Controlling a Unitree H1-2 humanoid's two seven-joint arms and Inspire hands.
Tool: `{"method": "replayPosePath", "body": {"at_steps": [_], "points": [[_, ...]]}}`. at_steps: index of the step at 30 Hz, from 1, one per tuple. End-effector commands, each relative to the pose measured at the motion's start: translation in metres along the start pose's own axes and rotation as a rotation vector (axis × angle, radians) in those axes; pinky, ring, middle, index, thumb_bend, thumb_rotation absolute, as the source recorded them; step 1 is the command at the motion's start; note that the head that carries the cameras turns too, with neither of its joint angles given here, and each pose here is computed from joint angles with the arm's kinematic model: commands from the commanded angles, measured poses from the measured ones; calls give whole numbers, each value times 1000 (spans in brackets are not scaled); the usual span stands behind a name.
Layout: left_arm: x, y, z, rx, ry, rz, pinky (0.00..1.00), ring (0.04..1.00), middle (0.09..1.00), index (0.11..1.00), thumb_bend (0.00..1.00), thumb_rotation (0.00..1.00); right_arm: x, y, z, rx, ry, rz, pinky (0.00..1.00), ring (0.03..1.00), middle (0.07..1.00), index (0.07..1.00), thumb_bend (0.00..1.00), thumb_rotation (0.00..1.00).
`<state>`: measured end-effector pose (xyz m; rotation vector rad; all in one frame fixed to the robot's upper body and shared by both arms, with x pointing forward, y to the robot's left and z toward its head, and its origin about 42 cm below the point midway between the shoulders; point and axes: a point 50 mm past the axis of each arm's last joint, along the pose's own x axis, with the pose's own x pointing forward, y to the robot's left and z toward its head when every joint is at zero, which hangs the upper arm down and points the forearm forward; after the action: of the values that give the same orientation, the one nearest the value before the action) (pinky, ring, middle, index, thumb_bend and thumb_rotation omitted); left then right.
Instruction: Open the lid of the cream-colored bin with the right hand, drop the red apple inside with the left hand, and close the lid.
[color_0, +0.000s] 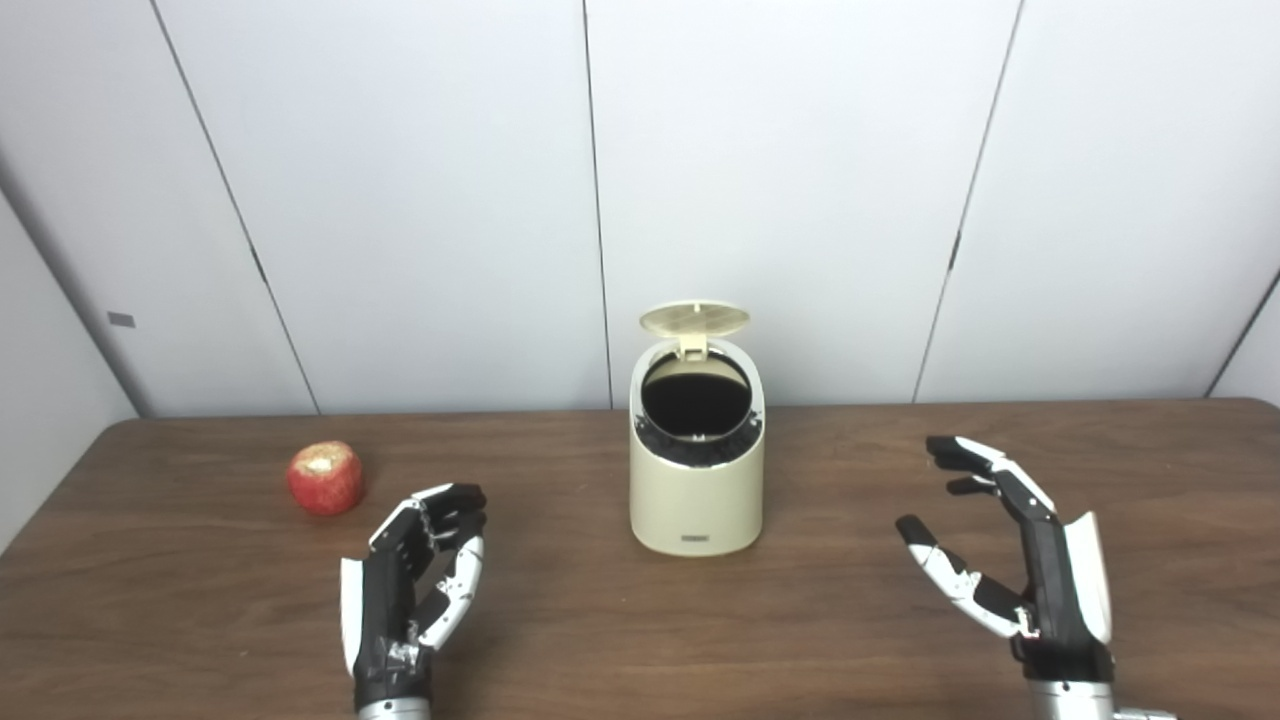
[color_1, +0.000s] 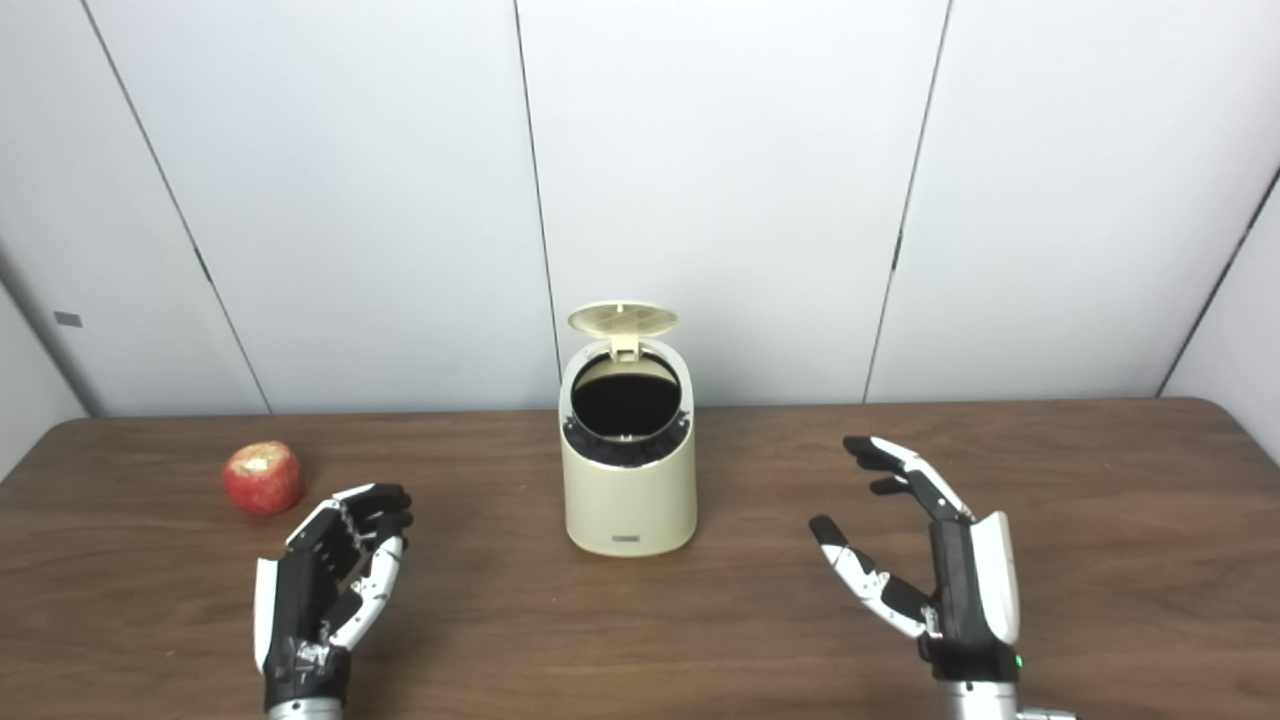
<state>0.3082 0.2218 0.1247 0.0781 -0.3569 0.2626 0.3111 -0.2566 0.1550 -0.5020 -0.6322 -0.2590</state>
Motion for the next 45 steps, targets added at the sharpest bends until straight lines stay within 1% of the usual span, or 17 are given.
{"method": "replayPosePath", "body": {"at_steps": [1, 3, 6, 9, 11, 14, 15, 17, 20, 22, 23, 27, 30, 34, 37, 40, 45], "points": [[-4, 7, -8, 17, -2, -5, 543, 616, 639, 629, 250, 161, -14, -2, -6, -3, 6, 1, 567, 676, 706, 703, 267, 296], [-4, 7, -7, 15, -7, -5, 545, 616, 640, 628, 248, 142, -14, -2, -6, -1, 7, 1, 569, 675, 706, 703, 264, 302], [-4, 8, -7, 32, -14, -6, 545, 613, 638, 627, 252, 159, -15, -1, -6, 8, 13, 1, 576, 684, 710, 705, 266, 323], [-1, 12, 1, 216, -91, -50, 528, 608, 642, 634, 279, 191, -16, -1, -6, -8, 9, 2, 585, 687, 714, 702, 265, 349], [3, 14, 9, 331, -168, -65, 501, 606, 647, 640, 412, 190, -17, -1, -6, -13, 16, 5, 589, 688, 714, 699, 266, 368], [9, 17, 24, 440, -253, -66, 536, 644, 676, 678, 640, 168, -17, -2, -8, -24, 27, 10, 596, 691, 716, 701, 261, 383], [12, 20, 33, 513, -269, -67, 542, 649, 680, 683, 666, 163, -18, -2, -8, -26, 32, 12, 597, 692, 717, 701, 260, 385], [16, 26, 48, 638, -280, -58, 577, 676, 711, 731, 830, 207, -18, -2, -8, -30, 41, 18, 606, 699, 724, 703, 257, 356], [24, 38, 64, 794, -297, -12, 597, 711, 734, 775, 955, 270, -18, -1, -5, -39, 66, 30, 608, 702, 725, 704, 260, 426], [30, 44, 70, 854, -294, 20, 606, 731, 752, 792, 986, 303, -19, -2, -5, -44, 74, 35, 611, 704, 727, 706, 258, 429], [33, 49, 74, 874, -292, 35, 611, 752, 780, 816, 995, 341, -19, -2, -5, -45, 79, 34, 615, 705, 727, 707, 258, 398], [52, 67, 90, 948, -288, 87, 594, 771, 843, 864, 1000, 385, -19, -2, -7, -38, 84, 33, 612, 704, 726, 706, 251, 259], [65, 77, 98, 999, -282, 97, 641, 814, 860, 874, 1000, 410, -19, -2, -9, -38, 81, 33, 609, 702, 723, 703, 249, 296], [79, 86, 111, 1050, -255, 95, 616, 825, 888, 887, 1000, 437, -18, -2, -8, -41, 85, 35, 605, 699, 719, 701, 245, 316], [92, 91, 117, 1076, -217, 86, 593, 809, 894, 894, 1000, 429, -18, -3, -10, -39, 88, 38, 610, 699, 719, 705, 240, 267], [102, 92, 118, 1111, -181, 73, 608, 814, 875, 880, 1000, 409, -18, -3, -11, -25, 82, 40, 603, 694, 716, 703, 246, 306], [120, 93, 114, 1144, -144, 48, 630, 810, 859, 862, 1000, 362, -18, -6, -12, -31, 88, 45, 606, 697, 720, 707, 240, 293]]}}
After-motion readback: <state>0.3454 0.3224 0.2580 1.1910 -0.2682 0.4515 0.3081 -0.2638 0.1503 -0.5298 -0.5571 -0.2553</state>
